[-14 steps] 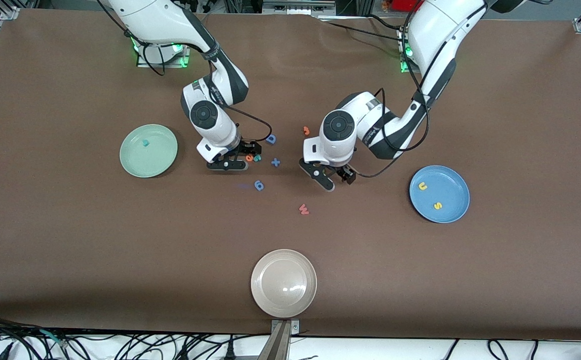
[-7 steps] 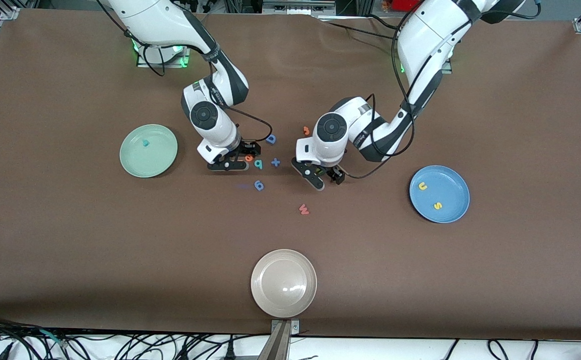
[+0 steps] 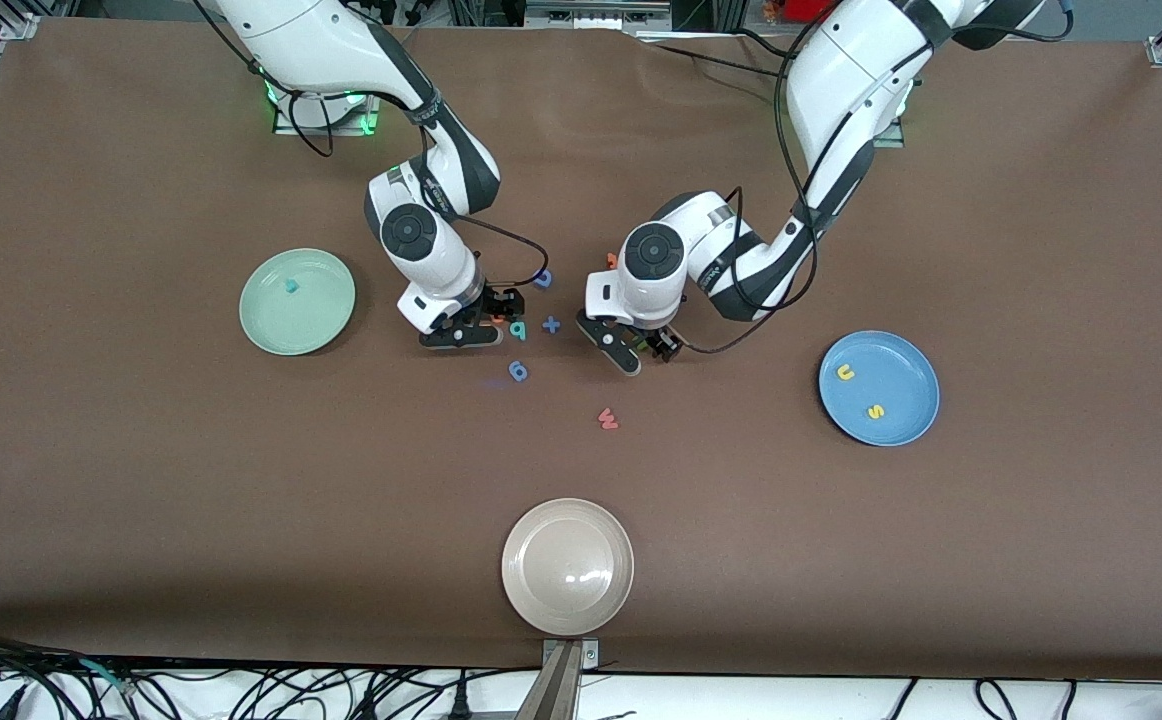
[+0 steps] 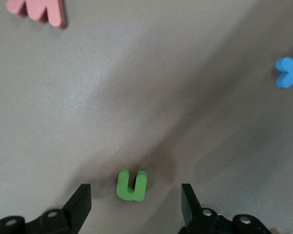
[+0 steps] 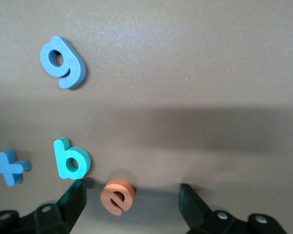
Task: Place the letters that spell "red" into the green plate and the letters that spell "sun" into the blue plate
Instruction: 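Reach the left gripper to the green u while the right gripper reaches e, then carry the green u to the blue plate while the right gripper carries e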
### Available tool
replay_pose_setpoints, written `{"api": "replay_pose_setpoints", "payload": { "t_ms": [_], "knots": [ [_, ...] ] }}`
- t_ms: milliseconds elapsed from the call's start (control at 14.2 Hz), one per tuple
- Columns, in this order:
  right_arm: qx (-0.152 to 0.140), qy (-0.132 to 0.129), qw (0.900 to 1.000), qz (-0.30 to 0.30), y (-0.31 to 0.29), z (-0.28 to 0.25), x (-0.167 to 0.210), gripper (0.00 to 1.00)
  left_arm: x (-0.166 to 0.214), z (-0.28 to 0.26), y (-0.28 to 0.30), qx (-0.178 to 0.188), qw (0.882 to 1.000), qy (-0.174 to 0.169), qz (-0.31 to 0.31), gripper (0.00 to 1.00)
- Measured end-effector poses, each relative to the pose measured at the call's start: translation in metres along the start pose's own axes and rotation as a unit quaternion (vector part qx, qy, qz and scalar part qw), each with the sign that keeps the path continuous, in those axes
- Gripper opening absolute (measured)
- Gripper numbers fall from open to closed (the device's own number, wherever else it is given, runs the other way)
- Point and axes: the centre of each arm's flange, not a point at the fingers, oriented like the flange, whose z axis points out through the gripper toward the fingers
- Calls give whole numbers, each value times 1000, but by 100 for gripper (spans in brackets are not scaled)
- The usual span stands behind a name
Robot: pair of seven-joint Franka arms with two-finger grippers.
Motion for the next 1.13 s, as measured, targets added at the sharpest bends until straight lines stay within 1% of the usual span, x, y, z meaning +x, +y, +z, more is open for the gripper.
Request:
{"api": "replay_pose_setpoints", "payload": {
  "t_ms": [71, 141, 212, 283, 353, 424, 494, 636, 706, 777, 918, 1130],
  "knots": [
    [0, 1, 1000, 0, 0, 1, 0, 84, 0, 2, 0, -1, 1000, -2, 0, 76],
    [1, 3, 1000, -2, 0, 3, 1, 78, -1, 3, 0, -1, 1000, -2, 0, 76],
    [3, 5, 1000, -4, -3, 3, 0, 72, -1, 4, 0, -1, 1000, -3, 0, 69],
    [3, 5, 1000, -5, -4, 4, 0, 72, 0, 2, -1, 0, 1000, -1, 0, 59],
    [4, 7, 1000, -5, -4, 4, 0, 66, 2, 0, -2, 1, 1000, 1, -1, 48],
    [5, 8, 1000, -6, -6, 4, 0, 53, 3, -1, -3, 1, 1000, 2, -2, 36],
    [5, 9, 1000, -7, -6, 4, -1, 42, 3, -1, -4, 1, 1000, 3, -3, 26],
    [8, 11, 1000, -10, -11, 2, -1, 22, 3, -2, -7, 1, 1000, 4, -6, 26],
    [9, 13, 1000, -13, -14, 1, -1, 14, 4, -5, -10, 2, 1000, 5, -8, 26],
    [8, 11, 1000, -12, -13, 3, -2, 8, 4, -10, -16, 4, 1000, 5, -12, 26],
    [6, 9, 1000, -11, -11, 7, -2, 8, 3, -29, -36, 13, 1000, -4, -27, 26],
    [6, 9, 1000, -11, -11, 8, -2, 6, -15, -68, -88, 28, 998, -34, -50, 26]
  ]
}}
